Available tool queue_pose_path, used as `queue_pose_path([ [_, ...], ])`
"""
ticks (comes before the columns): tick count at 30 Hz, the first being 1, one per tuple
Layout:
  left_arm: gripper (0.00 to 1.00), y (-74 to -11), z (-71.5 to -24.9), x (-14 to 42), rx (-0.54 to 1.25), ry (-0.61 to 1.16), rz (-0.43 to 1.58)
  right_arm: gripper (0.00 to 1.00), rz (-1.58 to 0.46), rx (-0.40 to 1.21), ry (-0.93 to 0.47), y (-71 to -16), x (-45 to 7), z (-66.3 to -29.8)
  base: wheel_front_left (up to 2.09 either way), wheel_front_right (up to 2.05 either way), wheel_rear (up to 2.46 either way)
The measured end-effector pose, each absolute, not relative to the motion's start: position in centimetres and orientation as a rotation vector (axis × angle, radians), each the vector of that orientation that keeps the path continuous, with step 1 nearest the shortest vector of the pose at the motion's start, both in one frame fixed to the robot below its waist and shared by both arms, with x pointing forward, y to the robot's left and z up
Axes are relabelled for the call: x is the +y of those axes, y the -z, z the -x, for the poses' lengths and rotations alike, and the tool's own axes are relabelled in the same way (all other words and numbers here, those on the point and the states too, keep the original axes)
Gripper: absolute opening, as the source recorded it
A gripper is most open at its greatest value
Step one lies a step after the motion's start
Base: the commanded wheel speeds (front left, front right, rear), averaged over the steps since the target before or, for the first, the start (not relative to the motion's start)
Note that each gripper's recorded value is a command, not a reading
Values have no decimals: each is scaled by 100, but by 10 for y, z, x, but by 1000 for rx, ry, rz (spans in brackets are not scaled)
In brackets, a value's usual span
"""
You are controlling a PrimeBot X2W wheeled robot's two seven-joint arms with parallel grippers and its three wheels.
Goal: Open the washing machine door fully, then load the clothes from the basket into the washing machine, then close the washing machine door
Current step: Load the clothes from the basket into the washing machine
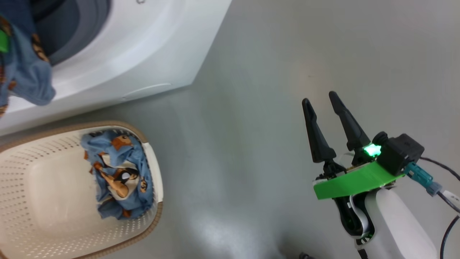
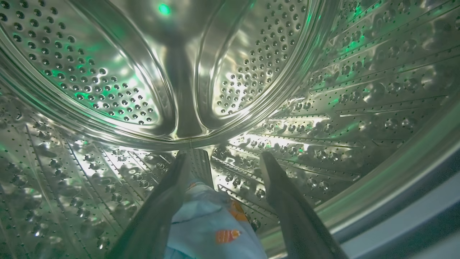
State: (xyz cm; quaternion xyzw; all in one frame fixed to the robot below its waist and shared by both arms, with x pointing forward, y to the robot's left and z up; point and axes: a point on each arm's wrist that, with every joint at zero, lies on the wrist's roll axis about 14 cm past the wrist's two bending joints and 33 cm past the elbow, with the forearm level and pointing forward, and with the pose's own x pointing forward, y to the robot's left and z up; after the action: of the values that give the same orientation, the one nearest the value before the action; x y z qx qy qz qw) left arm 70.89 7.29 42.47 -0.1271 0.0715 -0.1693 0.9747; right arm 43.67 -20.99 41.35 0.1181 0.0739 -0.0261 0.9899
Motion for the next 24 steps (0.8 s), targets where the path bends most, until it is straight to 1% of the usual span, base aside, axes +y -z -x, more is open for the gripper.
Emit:
queue_pose_path([
  [5, 100, -425, -688, 80, 172, 336, 251, 100, -244, 107, 23, -428, -203, -445, 0, 0, 0],
  [11, 100, -444, -664, 89, 142, 341, 250, 100, -253, 79, -1, -441, -195, -446, 0, 0, 0],
  [24, 100, -477, -584, 111, 71, 314, 232, 100, -255, -17, -55, -483, -180, -444, 0, 0, 0],
])
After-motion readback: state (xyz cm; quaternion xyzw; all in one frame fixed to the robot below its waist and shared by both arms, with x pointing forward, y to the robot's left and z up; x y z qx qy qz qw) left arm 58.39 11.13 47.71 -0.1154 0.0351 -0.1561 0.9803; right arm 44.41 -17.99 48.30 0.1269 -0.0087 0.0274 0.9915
